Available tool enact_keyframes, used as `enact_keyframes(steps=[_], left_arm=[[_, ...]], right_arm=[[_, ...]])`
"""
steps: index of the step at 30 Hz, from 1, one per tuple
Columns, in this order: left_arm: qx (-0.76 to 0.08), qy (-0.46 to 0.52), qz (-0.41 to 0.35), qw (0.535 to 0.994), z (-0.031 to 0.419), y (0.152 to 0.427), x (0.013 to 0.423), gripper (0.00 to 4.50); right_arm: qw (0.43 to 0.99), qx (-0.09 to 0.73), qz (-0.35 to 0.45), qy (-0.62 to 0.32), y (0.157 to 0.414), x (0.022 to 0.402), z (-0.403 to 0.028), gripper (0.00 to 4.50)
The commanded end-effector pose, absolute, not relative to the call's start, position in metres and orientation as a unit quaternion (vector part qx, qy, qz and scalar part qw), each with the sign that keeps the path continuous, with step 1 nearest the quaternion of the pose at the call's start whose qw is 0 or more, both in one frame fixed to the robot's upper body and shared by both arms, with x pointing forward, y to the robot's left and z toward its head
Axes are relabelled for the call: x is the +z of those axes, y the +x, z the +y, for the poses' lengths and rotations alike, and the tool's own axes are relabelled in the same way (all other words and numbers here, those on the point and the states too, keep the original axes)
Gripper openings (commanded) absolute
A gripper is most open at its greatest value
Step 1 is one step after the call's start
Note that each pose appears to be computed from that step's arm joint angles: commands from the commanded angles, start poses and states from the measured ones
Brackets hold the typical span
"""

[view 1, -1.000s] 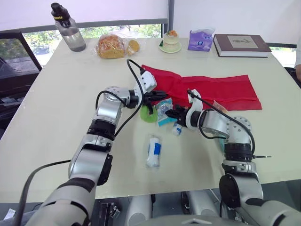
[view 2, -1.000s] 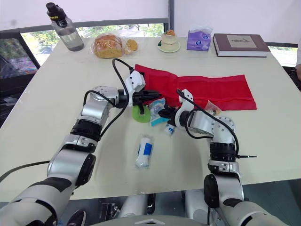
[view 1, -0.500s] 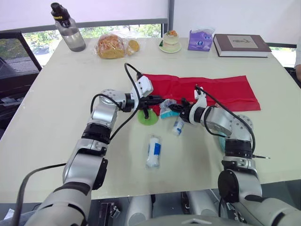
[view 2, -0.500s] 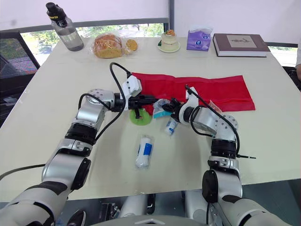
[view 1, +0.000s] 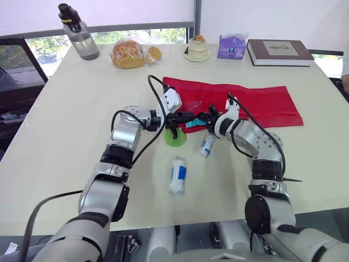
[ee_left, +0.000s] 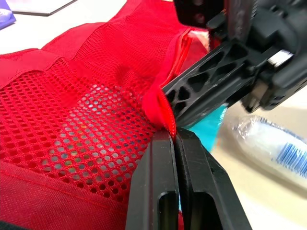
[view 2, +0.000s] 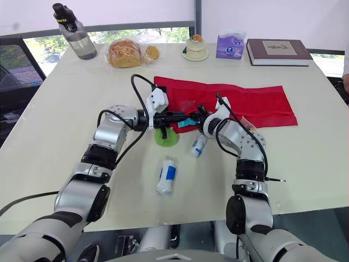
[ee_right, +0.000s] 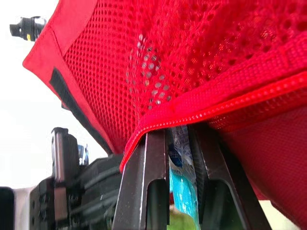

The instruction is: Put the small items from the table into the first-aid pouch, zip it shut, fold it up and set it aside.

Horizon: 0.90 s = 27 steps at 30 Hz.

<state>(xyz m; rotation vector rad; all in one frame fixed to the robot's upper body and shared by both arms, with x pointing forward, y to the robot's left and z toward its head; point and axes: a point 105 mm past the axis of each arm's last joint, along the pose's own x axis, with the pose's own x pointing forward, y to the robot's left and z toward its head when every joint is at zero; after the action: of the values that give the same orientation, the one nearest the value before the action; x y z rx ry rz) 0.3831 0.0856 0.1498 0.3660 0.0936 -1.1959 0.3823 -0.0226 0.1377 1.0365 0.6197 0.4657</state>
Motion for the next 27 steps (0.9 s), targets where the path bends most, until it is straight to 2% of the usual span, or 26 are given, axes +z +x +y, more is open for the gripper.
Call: enact_keyframes(steps=[1,3,4,7,15,18,21,22,23,24,26,27], left_arm=[[-0.581,0.17,0.026,0.795,0.073,0.378,0.157,0.06],[-0.57,0.165,0.029,0.805,0.079,0.383,0.157,0.0],[-0.563,0.16,0.03,0.81,0.082,0.386,0.158,0.0],[-0.549,0.146,0.041,0.822,0.091,0.395,0.16,0.0],[-0.548,0.141,0.057,0.822,0.101,0.406,0.158,0.0],[-0.56,0.135,0.055,0.815,0.097,0.405,0.159,0.0],[-0.573,0.133,0.054,0.807,0.094,0.402,0.159,0.0],[-0.577,0.132,0.054,0.805,0.093,0.402,0.159,0.0],[-0.578,0.132,0.053,0.803,0.092,0.401,0.159,0.0],[-0.582,0.131,0.052,0.801,0.091,0.4,0.16,0.0],[-0.589,0.131,0.049,0.796,0.088,0.398,0.162,0.0],[-0.592,0.131,0.047,0.794,0.087,0.398,0.163,0.0]], right_arm=[[0.793,0.247,0.236,0.504,0.386,0.169,-0.009,0.04],[0.799,0.25,0.234,0.494,0.382,0.165,-0.011,1.05],[0.805,0.252,0.238,0.482,0.379,0.162,-0.013,1.3],[0.822,0.261,0.259,0.435,0.367,0.152,-0.019,2.59],[0.848,0.279,0.255,0.372,0.35,0.153,-0.029,2.59],[0.875,0.282,0.234,0.315,0.349,0.157,-0.038,2.59],[0.879,0.284,0.23,0.307,0.348,0.157,-0.039,1.79],[0.879,0.285,0.229,0.305,0.348,0.157,-0.039,1.33],[0.88,0.286,0.229,0.303,0.348,0.157,-0.039,1.07],[0.88,0.286,0.23,0.3,0.348,0.156,-0.038,0.57],[0.88,0.285,0.237,0.297,0.349,0.15,-0.032,0.2],[0.88,0.285,0.24,0.295,0.35,0.148,-0.029,0.2]])
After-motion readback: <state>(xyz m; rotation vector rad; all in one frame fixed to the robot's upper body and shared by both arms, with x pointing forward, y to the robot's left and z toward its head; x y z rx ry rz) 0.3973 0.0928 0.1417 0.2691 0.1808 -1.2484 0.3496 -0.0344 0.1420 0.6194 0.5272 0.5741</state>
